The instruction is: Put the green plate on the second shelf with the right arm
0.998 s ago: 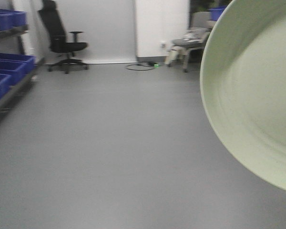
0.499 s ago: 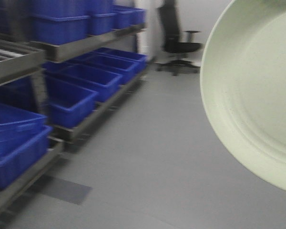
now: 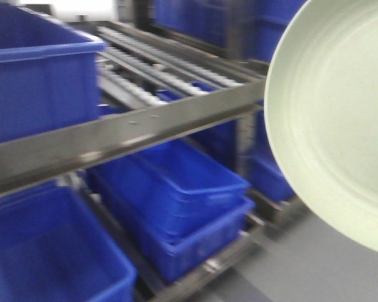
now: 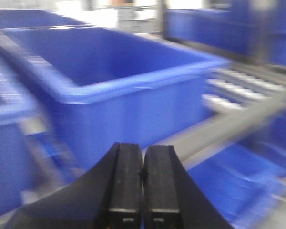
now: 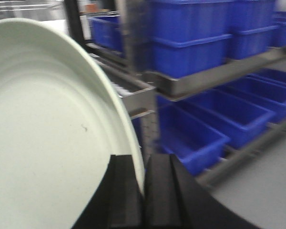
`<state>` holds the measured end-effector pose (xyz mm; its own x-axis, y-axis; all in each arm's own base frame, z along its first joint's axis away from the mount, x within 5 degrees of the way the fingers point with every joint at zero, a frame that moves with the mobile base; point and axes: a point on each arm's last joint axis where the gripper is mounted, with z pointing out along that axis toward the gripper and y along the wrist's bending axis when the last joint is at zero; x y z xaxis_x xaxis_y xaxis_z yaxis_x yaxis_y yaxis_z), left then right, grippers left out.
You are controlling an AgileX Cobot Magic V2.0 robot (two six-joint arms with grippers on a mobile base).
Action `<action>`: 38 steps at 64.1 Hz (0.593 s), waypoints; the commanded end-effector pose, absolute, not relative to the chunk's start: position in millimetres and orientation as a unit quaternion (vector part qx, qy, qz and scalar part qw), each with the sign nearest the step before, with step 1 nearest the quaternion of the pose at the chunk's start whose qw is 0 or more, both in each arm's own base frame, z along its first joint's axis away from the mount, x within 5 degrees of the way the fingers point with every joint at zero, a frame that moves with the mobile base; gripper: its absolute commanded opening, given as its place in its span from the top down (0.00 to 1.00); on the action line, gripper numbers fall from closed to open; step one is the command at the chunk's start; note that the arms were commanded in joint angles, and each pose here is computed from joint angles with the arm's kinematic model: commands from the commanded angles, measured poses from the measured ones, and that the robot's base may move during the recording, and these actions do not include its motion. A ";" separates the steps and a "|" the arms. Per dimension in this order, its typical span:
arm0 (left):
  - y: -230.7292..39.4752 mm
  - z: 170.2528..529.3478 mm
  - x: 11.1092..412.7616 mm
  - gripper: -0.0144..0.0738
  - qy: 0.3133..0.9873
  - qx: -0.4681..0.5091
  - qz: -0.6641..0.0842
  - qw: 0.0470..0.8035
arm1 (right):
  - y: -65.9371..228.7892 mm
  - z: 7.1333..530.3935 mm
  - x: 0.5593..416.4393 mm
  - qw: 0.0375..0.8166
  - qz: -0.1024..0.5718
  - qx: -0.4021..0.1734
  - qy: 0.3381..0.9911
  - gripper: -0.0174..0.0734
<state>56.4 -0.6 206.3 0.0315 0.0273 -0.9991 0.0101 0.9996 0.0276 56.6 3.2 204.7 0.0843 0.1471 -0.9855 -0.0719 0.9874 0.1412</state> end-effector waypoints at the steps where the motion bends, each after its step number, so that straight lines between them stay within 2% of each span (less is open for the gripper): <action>1: -0.9 201.0 56.6 0.69 0.675 0.014 0.004 0.737 | 1.0 224.1 52.5 0.783 0.076 0.038 0.616 0.74; 38: -0.9 201.0 56.6 0.69 0.675 0.014 0.004 0.737 | 1.0 224.1 52.5 0.783 0.076 0.038 0.616 0.74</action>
<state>56.4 -0.6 206.3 0.0315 0.0273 -0.9991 0.0101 0.9996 0.0276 56.6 3.2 204.7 0.0843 0.1471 -0.9855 -0.0719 0.9874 0.1412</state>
